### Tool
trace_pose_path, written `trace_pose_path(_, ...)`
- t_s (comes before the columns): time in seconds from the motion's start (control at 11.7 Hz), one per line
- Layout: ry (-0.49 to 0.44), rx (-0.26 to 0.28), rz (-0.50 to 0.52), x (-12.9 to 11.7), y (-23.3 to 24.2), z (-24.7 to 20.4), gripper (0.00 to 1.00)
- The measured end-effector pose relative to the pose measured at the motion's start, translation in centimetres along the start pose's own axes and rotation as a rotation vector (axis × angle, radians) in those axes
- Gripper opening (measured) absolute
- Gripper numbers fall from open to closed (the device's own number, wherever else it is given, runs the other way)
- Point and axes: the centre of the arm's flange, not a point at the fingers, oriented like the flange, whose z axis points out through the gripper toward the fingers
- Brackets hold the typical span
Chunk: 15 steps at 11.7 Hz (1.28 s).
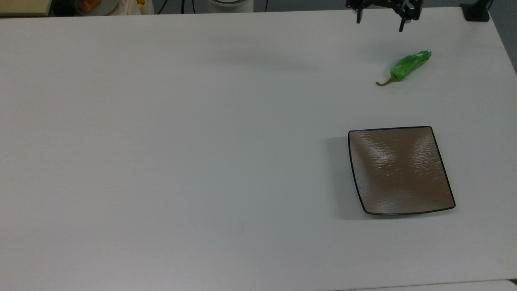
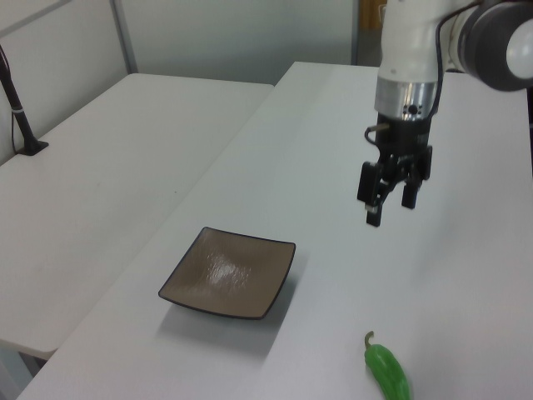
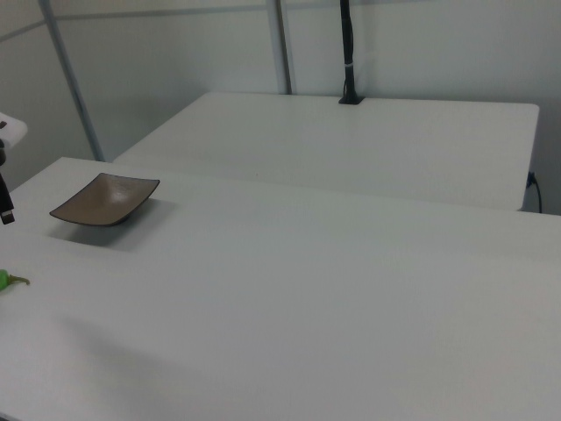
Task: Chili peppers are placed on a ceramic plate
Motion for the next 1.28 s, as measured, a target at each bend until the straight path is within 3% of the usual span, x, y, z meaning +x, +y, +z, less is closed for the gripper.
trace_pose_path(0.43,-0.020,0.056,0.158,-2.0,-3.3,5.5,1.00)
trace_pose_path(0.77,-0.070,0.037,0.131,-5.4,-5.5,10.7,1.00)
trace_pose_path(1.28,-0.071,0.019,0.076,-6.9,-6.5,16.4,1.00)
